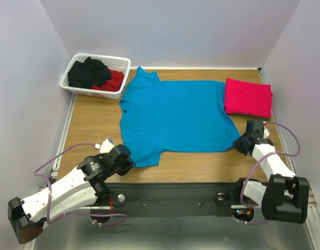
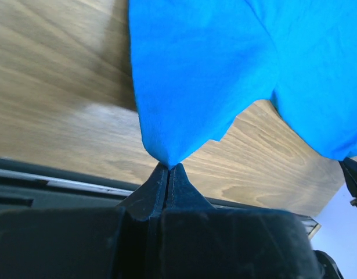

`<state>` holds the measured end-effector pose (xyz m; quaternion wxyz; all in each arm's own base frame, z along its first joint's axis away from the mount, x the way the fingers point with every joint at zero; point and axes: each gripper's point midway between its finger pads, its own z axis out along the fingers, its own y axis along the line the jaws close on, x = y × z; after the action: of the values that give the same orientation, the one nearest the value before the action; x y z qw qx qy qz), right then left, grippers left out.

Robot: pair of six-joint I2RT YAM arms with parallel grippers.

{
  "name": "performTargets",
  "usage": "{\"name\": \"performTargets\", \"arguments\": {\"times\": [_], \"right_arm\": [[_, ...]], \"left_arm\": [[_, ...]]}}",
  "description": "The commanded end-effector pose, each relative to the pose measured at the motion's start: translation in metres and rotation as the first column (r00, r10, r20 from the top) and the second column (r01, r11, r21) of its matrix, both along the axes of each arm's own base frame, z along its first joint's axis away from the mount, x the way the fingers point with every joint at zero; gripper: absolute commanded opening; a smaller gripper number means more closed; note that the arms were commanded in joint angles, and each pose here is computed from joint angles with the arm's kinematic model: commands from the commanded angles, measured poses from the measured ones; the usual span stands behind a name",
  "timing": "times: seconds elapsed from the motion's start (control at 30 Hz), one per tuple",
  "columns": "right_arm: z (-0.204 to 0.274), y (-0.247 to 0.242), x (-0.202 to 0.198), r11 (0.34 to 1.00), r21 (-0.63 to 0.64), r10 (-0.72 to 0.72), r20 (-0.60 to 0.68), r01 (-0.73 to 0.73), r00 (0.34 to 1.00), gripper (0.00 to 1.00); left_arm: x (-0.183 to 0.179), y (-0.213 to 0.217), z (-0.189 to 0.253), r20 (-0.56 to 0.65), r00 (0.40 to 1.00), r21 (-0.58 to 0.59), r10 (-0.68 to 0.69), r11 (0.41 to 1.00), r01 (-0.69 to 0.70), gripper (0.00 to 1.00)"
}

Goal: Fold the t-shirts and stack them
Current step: Fold the tshirt

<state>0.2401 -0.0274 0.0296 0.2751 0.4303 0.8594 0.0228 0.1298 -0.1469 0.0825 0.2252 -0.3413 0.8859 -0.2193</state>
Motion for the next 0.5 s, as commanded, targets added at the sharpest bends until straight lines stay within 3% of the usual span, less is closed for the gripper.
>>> {"name": "performTargets", "arguments": {"times": [0.0,0.47], "right_arm": [[0.018,0.008,0.002,0.999,0.016,0.041,0.081,-0.042,0.996,0.00],[0.070,0.027,-0.032,0.991,0.134,-0.046,0.154,0.026,0.987,0.01]], "left_arm": [[-0.004,0.014,0.017,-0.003,0.999,0.013,0.049,0.999,-0.049,0.00],[-0.023,0.015,0.034,-0.059,0.998,-0.036,0.017,0.999,-0.019,0.00]]}}
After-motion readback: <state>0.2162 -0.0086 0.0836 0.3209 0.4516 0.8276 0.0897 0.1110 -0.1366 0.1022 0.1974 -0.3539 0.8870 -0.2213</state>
